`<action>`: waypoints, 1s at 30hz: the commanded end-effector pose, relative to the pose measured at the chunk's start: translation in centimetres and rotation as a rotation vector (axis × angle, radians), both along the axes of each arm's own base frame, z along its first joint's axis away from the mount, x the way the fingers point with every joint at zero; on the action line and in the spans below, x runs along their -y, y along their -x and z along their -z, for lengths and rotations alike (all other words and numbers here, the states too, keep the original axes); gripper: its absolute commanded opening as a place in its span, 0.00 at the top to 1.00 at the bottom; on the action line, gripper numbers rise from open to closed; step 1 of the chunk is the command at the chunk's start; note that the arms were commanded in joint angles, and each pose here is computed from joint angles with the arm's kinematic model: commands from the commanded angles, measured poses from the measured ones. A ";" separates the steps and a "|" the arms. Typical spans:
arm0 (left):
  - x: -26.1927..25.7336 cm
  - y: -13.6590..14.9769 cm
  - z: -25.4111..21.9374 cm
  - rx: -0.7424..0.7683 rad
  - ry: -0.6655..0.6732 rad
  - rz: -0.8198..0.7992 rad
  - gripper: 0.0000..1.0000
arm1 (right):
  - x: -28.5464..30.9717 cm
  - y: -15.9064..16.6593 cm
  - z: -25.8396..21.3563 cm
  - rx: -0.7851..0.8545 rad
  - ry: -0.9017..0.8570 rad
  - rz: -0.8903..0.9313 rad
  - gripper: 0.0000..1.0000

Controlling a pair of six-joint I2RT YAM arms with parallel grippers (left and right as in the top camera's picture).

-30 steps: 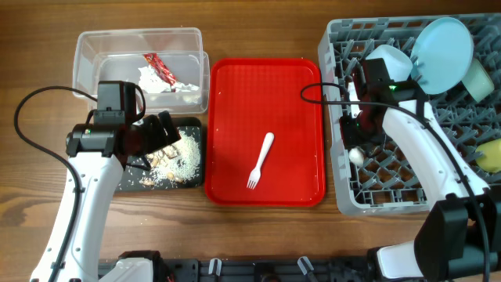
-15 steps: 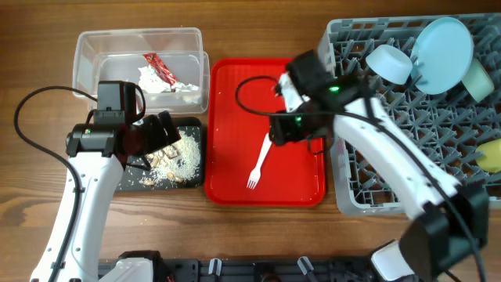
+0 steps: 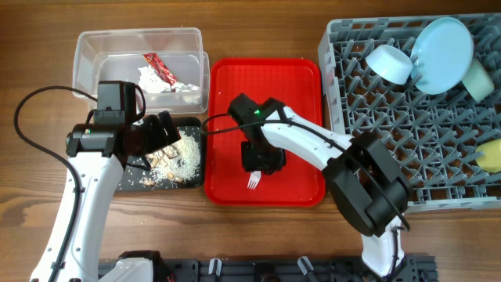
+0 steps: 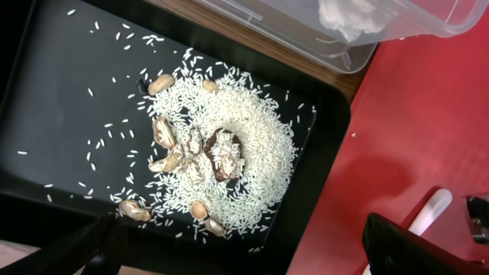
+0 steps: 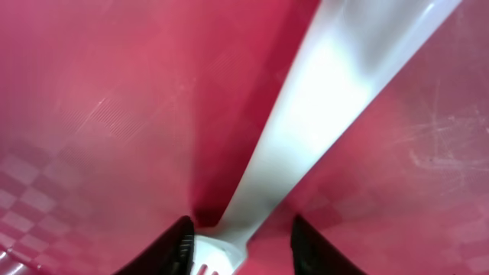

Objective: Sort waste into correct bins and load items into the dishwasher rack
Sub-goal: 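Grasp the white fork with the right gripper and drop it in the rack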

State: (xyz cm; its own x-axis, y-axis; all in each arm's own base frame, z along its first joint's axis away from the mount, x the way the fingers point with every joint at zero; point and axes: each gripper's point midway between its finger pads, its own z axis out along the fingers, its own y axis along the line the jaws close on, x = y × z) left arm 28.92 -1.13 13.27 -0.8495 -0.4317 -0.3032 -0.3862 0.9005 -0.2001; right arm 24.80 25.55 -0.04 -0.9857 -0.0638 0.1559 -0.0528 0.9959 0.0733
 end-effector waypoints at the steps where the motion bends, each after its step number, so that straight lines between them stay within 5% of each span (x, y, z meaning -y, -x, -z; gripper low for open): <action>1: -0.4 -0.1 0.0 0.002 -0.008 -0.023 0.00 | 1.0 -0.4 1.4 0.020 0.070 0.034 0.70; 9: -0.4 -0.1 0.0 0.002 -0.008 -0.023 0.00 | 1.9 -0.6 1.4 0.017 0.096 0.050 0.93; 13: -0.4 -0.1 0.0 0.002 -0.008 -0.023 0.00 | 2.5 -1.1 0.0 0.016 0.073 -0.009 0.96; 19: -0.4 -0.1 0.0 0.002 -0.008 -0.023 0.00 | 6.3 -6.8 -11.7 0.291 -0.083 -0.079 0.96; 23: -0.4 -0.1 0.0 0.003 -0.008 -0.023 0.00 | 15.1 -9.4 -18.2 0.488 -0.054 -0.010 0.92; 30: -0.4 -0.1 0.0 0.002 -0.008 -0.023 0.00 | 23.1 -7.9 -11.7 0.266 0.038 0.076 0.94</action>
